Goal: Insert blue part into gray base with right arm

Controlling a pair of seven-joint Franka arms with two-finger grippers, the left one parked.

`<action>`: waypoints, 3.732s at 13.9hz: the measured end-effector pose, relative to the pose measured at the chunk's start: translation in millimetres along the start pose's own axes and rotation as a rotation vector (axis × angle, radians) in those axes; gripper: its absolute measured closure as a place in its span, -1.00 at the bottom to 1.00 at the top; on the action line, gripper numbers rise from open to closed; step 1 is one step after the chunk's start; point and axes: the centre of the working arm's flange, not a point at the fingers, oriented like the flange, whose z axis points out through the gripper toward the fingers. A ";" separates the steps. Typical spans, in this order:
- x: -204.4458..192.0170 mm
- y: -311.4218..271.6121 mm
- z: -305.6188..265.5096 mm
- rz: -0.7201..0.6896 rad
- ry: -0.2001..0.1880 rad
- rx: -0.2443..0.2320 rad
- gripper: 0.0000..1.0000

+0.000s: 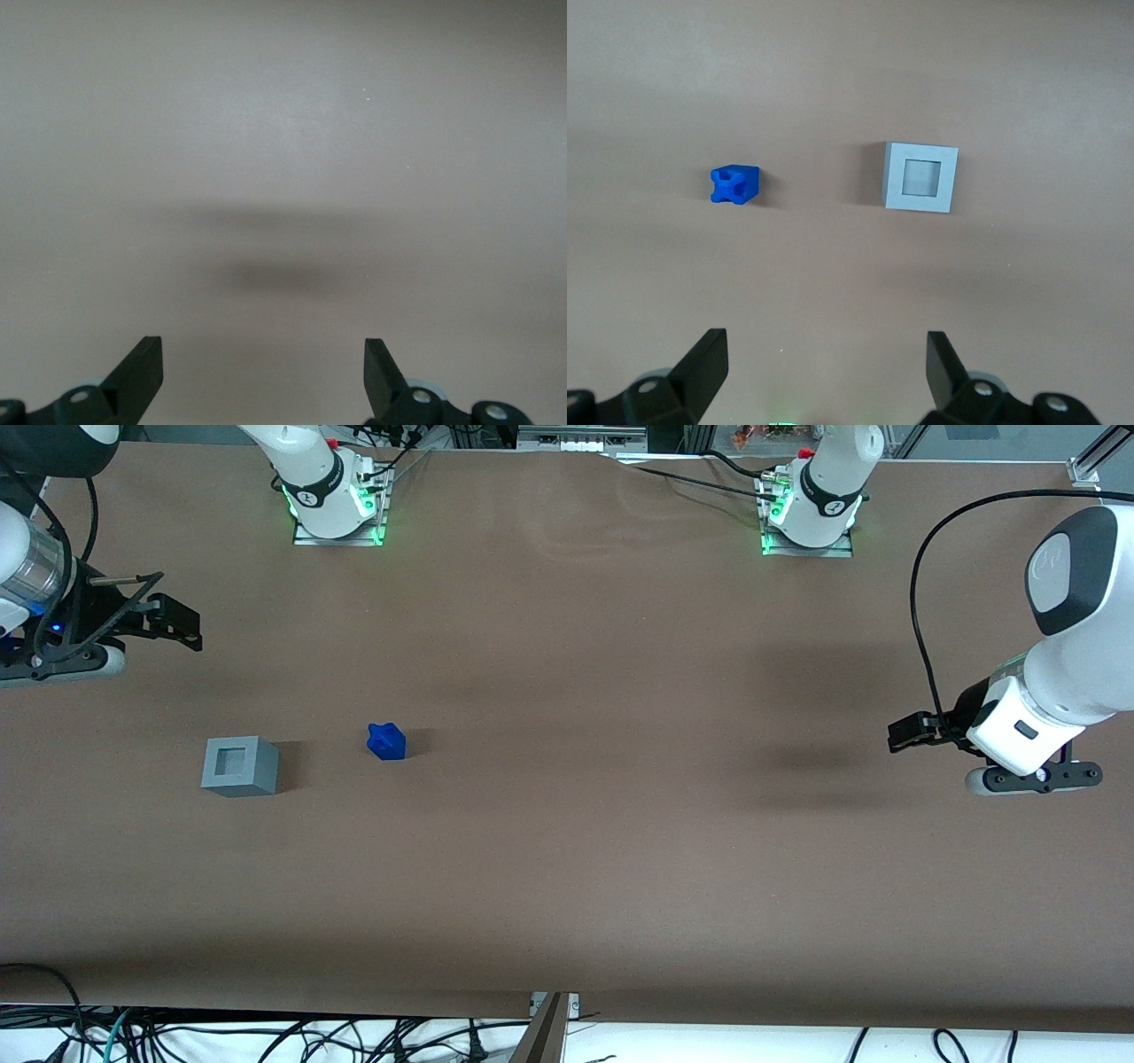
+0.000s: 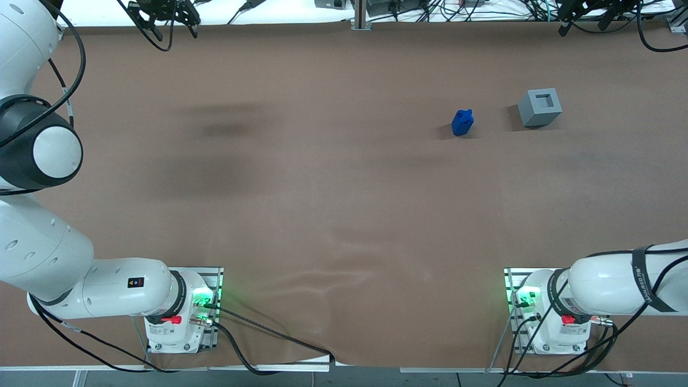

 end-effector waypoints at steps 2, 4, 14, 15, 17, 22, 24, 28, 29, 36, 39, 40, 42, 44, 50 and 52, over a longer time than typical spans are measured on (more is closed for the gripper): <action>0.0 -0.7 -6.9 -0.001 0.014 0.002 -0.98; 0.0 -1.9 -11.9 -0.004 0.024 0.001 -0.98; 0.7 -4.0 -7.5 -0.010 0.009 0.004 -0.98; 0.7 -4.4 -7.3 -0.011 0.008 0.004 -0.98; 0.7 -5.0 -5.7 -0.012 0.005 0.004 -0.98; 0.7 -5.2 -4.4 -0.013 0.002 0.004 -0.98; 0.7 -5.4 -4.4 -0.013 0.002 0.004 -0.98; 0.9 -6.9 -4.4 -0.015 0.003 0.011 -0.98; 1.0 -8.2 -4.5 -0.015 0.004 0.023 -0.98; 2.1 -10.0 1.4 -0.015 0.002 0.038 -0.98; 2.0 -10.0 2.3 -0.005 0.000 0.038 -0.98; 2.0 -10.0 2.1 -0.002 0.000 0.038 -0.98; 1.6 -10.0 1.5 0.001 0.001 0.038 -0.98; 1.3 -10.1 0.9 0.002 0.002 0.037 -0.98; 1.7 -10.8 4.5 0.022 -0.002 0.039 -0.98; 3.0 -14.2 14.3 0.038 -0.010 0.040 -0.98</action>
